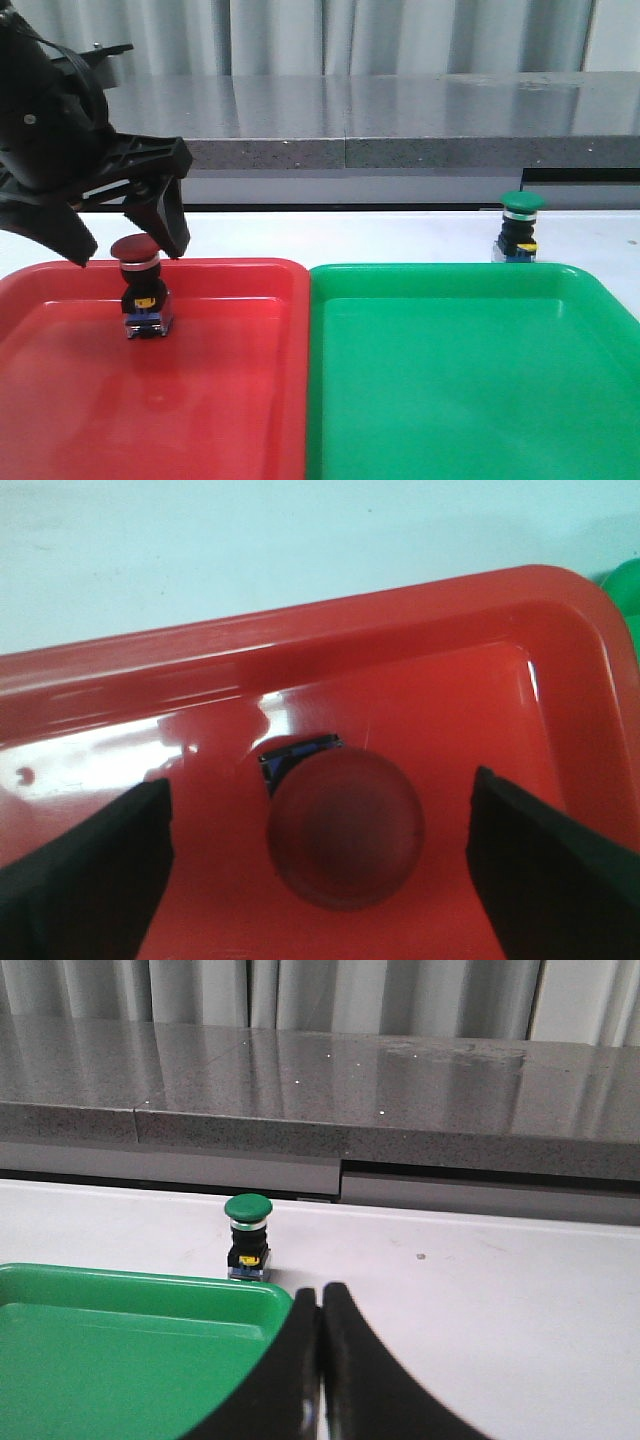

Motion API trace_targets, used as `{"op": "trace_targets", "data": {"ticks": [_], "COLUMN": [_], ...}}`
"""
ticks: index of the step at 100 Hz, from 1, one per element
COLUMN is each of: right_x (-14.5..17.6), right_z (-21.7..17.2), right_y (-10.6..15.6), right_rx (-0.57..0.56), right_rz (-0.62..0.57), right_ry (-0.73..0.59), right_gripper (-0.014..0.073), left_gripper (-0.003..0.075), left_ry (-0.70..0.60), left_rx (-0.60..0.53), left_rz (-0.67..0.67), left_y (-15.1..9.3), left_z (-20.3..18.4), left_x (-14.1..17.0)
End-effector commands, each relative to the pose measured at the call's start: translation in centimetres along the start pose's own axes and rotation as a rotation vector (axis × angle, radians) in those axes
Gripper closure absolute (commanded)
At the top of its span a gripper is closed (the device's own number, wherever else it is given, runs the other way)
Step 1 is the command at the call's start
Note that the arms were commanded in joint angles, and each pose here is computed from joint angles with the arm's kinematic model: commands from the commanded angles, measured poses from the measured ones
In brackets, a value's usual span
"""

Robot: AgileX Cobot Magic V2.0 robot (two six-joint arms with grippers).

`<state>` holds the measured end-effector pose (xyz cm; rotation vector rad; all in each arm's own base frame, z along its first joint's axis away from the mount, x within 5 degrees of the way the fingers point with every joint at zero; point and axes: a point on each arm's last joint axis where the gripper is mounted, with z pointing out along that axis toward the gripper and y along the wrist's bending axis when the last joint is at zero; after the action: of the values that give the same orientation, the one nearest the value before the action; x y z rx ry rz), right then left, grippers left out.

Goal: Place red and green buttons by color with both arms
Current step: 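Open the left gripper and raise it away from the button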

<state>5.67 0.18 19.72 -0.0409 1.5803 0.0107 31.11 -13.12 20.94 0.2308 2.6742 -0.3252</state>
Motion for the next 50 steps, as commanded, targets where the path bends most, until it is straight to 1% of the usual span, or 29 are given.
{"op": "trace_targets", "data": {"ticks": [1,13,25,38,50], "right_x": [-1.4,-1.4,-1.4,-1.4,-1.4], "right_z": [-0.3,-0.3,-0.3,-0.3,-0.3], "right_y": [0.0,0.0,0.0,0.0,0.0], "right_rx": [0.004,0.004,0.004,0.004,0.004], "right_rz": [-0.006,-0.006,-0.006,-0.006,-0.006], "right_ry": [-0.12,-0.12,-0.12,-0.12,-0.12], "right_gripper": [0.0704,0.0704,0.0704,0.0704,0.0704], "left_gripper": [0.0113,0.0113,0.0113,0.0113,0.0113], "left_ry": [-0.135,-0.215,-0.306,-0.386,-0.436], "left_rx": [0.039,0.052,0.051,0.024,-0.007], "left_rz": [-0.009,-0.009,-0.022,-0.042,-0.07], "left_y": [-0.9,-1.0,-0.4,1.0,2.5], "left_z": [-3.0,-5.1,-7.6,-10.1,-11.9], "left_x": [-1.4,-1.8,-2.3,-2.5,-1.6]}}
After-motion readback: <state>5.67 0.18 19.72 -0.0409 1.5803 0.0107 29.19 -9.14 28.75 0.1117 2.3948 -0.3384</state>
